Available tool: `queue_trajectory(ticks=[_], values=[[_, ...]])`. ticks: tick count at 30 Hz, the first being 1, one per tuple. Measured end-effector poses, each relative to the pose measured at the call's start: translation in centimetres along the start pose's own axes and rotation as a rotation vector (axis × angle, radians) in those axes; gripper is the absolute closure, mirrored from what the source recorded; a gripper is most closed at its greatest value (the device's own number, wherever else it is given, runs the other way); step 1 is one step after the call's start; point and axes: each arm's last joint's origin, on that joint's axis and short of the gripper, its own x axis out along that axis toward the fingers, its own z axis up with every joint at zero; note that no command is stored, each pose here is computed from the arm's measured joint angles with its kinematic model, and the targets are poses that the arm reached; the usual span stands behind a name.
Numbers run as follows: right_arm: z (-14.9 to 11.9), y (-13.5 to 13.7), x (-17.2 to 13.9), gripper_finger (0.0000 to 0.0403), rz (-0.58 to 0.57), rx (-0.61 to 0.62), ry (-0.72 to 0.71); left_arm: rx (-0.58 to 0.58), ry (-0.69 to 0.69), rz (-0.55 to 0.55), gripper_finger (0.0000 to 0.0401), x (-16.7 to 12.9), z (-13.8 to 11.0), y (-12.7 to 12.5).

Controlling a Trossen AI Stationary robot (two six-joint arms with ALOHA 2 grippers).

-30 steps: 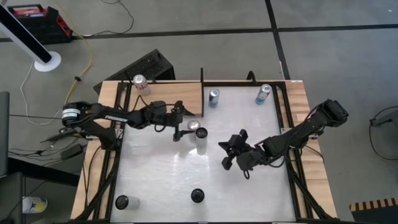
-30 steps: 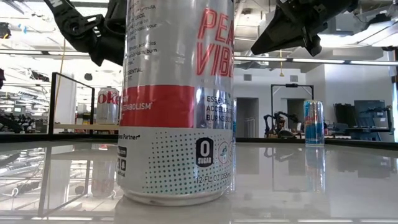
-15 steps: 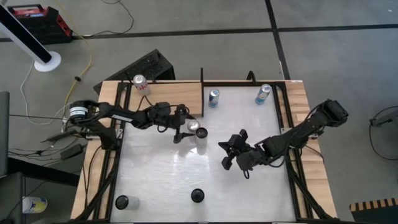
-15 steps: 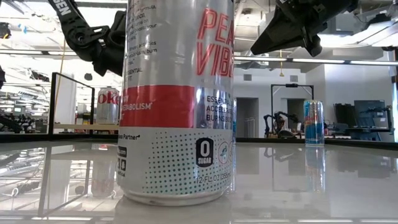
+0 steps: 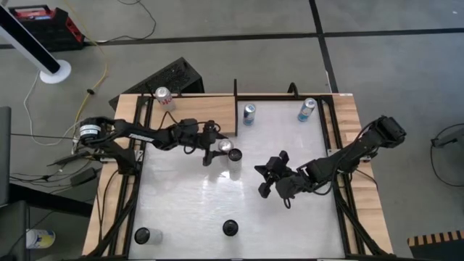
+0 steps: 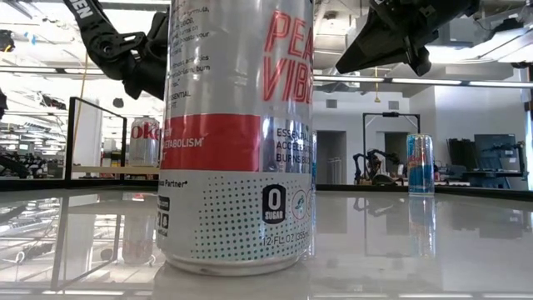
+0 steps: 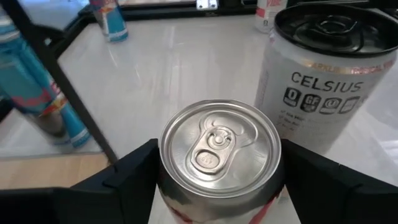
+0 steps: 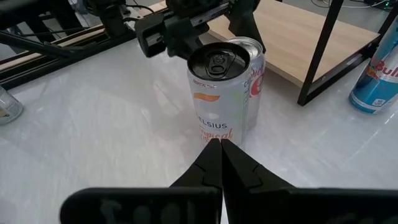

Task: Place canned beverage on shelf
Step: Put the red and silver soda can aligned with the other red and silver soda can on the shelf

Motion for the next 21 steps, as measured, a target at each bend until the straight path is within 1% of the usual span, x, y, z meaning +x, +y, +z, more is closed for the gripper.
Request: queue_trajectory(ticks=[4, 8, 11, 15, 21], values=[[0.0, 0.0, 0.0, 0.0382, 0.000, 0.000, 0.000, -0.007, 0.009, 0.017, 0.0129, -1.5, 1.1, 0.2], [0.0, 0.0, 0.0, 0.0382, 0.000, 0.001, 0.001, 0.032, 0.014, 0.082, 0.0129, -4.2, 3.0, 0.3], [0.0, 0.0, 0.0, 0.0382, 0.001, 0.003, 0.001, 0.066, 0.060, 0.172, 0.0129, -6.3, 3.7, 0.2], [0.0, 0.0, 0.0, 0.0382, 0.002, 0.007, -0.001, 0.089, 0.080, 0.347, 0.0129, -8.7, 4.6, 0.7], [0.0, 0.0, 0.0, 0.0382, 0.002, 0.011, -0.002, 0.045, 0.179, 0.498, 0.0129, -10.2, 3.8, 2.5]])
